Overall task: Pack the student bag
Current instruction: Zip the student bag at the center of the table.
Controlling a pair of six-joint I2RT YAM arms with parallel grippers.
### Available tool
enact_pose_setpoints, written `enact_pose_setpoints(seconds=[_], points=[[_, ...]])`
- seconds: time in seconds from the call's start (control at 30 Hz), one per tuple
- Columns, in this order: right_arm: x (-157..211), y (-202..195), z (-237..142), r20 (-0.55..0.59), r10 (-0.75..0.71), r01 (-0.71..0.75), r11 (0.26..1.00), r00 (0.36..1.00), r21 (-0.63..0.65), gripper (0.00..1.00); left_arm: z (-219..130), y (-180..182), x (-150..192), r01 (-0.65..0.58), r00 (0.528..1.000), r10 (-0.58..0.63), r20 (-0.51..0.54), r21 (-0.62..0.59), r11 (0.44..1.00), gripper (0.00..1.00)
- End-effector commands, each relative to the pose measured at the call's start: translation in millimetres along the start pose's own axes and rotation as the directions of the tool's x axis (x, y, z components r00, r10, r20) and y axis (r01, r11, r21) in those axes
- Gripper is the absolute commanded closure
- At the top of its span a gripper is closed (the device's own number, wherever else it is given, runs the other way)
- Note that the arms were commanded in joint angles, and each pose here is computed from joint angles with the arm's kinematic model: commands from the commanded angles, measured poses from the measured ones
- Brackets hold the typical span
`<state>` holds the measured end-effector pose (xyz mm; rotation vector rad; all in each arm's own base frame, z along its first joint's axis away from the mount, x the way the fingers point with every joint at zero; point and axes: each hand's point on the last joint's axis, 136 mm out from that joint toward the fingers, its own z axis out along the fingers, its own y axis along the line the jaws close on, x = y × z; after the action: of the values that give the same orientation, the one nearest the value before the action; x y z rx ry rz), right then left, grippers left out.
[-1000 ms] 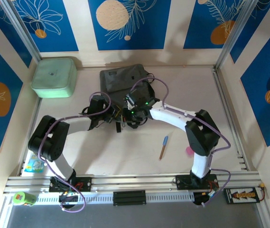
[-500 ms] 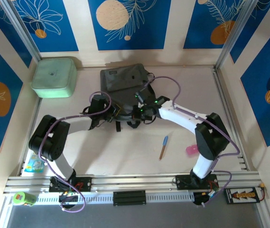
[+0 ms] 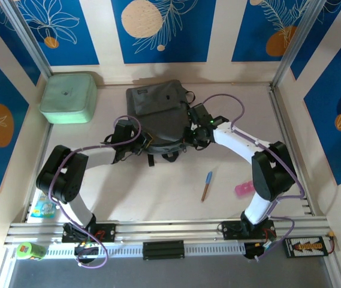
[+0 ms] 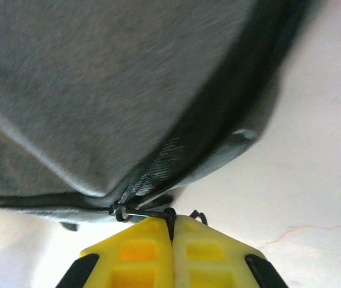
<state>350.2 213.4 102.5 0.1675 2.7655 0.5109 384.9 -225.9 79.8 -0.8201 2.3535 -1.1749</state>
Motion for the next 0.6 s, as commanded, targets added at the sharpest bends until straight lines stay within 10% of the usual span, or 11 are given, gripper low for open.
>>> enact_pose_setpoints(seconds=[0.0, 0.37, 0.57], points=[[-14.3, -34.4, -7.4, 0.027, -0.014, 0.011, 0.995, 1.0, 0.104, 1.0, -10.6, 11.5, -20.0, -0.007, 0.998, 0.01, 0.062, -0.047, 0.999, 1.0], [-5.0, -25.9, -8.3, 0.014, -0.055, 0.055, 0.998, 0.998, 0.026, 1.0, -8.2, 0.9, -21.6, -0.032, 0.999, 0.033, 0.038, -0.013, 0.999, 1.0], [-2.1, -6.5, -19.8, 0.017, -0.167, 0.167, 0.98, 0.986, -0.106, 0.56, -5.3, -3.5, -16.9, -0.041, 0.999, 0.041, 0.006, 0.007, 0.999, 1.0]])
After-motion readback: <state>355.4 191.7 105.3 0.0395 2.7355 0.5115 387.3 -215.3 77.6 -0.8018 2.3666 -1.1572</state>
